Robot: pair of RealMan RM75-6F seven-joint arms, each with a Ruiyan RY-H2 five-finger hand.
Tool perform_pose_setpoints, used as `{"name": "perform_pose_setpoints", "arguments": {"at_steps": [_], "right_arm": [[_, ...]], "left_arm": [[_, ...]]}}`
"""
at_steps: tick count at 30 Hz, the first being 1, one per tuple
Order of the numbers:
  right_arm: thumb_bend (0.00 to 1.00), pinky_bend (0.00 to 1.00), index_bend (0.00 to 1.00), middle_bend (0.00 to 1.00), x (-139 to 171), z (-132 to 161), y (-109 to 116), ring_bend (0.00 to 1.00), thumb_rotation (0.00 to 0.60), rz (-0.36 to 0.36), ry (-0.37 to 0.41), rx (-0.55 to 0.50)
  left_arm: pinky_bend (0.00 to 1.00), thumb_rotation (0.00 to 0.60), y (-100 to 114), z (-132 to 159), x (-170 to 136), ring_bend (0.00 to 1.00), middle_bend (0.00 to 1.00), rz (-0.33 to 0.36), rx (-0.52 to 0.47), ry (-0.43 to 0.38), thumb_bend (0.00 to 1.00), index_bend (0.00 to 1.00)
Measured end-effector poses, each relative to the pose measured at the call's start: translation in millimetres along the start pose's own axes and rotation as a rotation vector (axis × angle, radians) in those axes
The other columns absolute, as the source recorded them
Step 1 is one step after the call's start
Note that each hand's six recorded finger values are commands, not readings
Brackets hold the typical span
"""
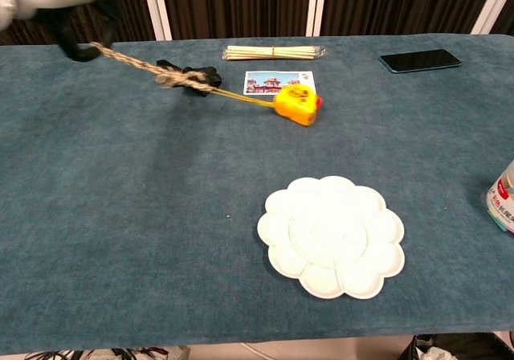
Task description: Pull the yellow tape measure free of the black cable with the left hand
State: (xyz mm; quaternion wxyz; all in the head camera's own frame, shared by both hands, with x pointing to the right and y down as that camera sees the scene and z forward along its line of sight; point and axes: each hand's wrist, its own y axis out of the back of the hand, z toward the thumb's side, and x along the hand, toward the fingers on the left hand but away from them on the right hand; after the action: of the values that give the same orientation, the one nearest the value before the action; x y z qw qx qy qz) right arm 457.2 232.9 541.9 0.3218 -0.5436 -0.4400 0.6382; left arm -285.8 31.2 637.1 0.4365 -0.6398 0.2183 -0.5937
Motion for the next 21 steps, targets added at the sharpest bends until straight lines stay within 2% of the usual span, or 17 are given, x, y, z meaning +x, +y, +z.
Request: {"name": "perform_pose_setpoints", "arguments": {"at_steps": [6,13,17,21], "right_arm": [[0.04,0.17,0.0,0.0,0,0,0,0.1,0.6,0.002,0.0,-0.001],[0.04,0.17,0.0,0.0,0,0,-1,0.1,0.6,0.002,-0.001,0.002],[0.04,0.17,0.0,0.0,0,0,-1,0.1,0.6,0.001,-0.003,0.005],[0.04,0.17,0.0,0.0,0,0,-1,0.1,0.6,0.0,-0.003,0.006]], "left_arm": [[0.0,0.6,-22,-45,-31,0.0,0.13,-0.026,-0.055,0.051,0.5,0.62],[0.0,0.6,-59,-96,-79,0.0,0.13,-0.064,-0.101,0.098,0.5,0.62],[0.0,0.6,-71,-119,-104,0.0,0.13,-0.063,-0.088,0.11,0.5,0.62],[0.0,0.6,-75,-140,-125,0.0,0.13,-0.043,-0.046,0.132,0.5,0.62]]}}
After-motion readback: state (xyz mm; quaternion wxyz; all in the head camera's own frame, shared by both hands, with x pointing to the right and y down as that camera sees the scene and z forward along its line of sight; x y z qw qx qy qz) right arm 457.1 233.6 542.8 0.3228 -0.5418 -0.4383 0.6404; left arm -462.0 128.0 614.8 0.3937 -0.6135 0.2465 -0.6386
